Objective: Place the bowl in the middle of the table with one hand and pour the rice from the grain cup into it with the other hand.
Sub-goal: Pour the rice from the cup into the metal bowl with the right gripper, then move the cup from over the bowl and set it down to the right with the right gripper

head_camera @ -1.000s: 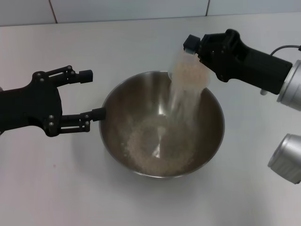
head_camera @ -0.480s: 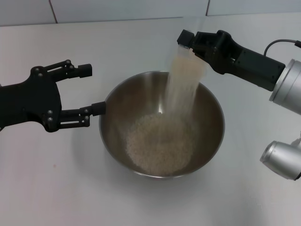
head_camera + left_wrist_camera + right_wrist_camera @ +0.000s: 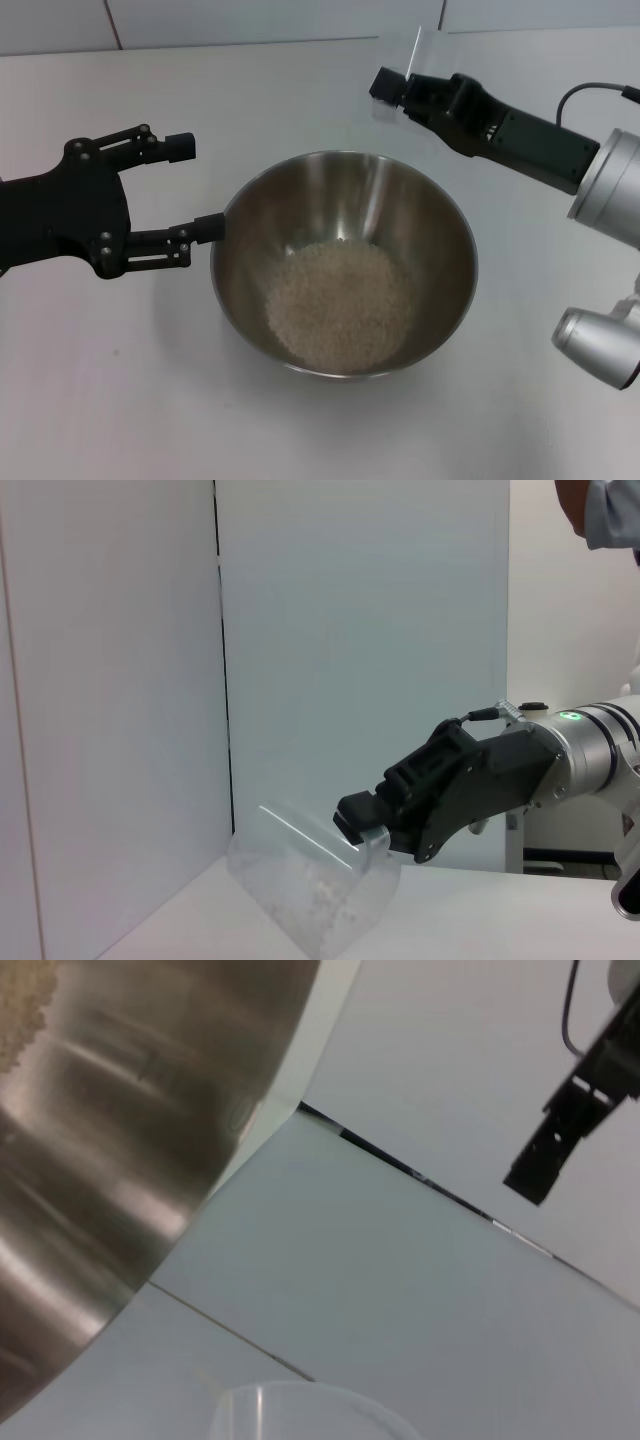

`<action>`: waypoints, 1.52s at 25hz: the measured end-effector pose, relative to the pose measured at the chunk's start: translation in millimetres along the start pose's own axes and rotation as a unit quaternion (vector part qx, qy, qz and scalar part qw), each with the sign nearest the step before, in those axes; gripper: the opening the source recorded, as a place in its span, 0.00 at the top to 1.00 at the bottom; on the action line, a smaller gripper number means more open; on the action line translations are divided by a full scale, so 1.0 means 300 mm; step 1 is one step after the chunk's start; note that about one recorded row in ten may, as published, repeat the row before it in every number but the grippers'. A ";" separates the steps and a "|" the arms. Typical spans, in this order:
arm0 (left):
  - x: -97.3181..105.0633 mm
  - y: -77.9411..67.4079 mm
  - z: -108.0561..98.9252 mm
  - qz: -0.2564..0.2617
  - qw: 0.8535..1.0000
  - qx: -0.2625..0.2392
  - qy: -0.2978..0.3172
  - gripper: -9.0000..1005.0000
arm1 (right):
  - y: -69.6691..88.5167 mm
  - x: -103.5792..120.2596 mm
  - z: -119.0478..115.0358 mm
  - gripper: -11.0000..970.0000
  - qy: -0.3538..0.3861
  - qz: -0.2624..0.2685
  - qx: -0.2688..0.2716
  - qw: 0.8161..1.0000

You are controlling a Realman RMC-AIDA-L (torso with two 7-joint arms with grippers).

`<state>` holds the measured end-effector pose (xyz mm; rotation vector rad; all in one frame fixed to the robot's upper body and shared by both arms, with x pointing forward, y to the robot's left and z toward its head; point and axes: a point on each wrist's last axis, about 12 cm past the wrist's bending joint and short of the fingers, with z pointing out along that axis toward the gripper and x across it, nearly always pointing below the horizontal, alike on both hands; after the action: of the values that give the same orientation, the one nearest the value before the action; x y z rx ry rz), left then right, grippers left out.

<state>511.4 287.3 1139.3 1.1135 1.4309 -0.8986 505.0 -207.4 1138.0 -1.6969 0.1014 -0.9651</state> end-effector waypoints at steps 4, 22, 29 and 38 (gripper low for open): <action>-0.001 0.000 0.000 0.000 1.000 0.000 -0.001 0.16 | -0.002 -0.013 0.006 0.98 -0.004 -0.008 0.002 1.000; 0.000 0.000 -0.003 0.000 1.000 -0.001 0.000 0.16 | 0.000 0.018 -0.006 0.98 0.068 0.179 0.065 0.979; -0.002 0.001 -0.002 0.004 1.000 0.000 0.000 0.16 | 0.034 0.118 -0.085 0.98 0.115 0.431 0.118 0.887; -0.005 0.001 0.000 0.008 1.000 0.004 -0.001 0.16 | 0.132 0.235 -0.235 0.98 0.122 0.682 0.114 0.712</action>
<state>511.5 287.2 1140.8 1.1290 1.4154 -0.8942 522.5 -313.0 1145.6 -0.8073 1.1848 -0.0065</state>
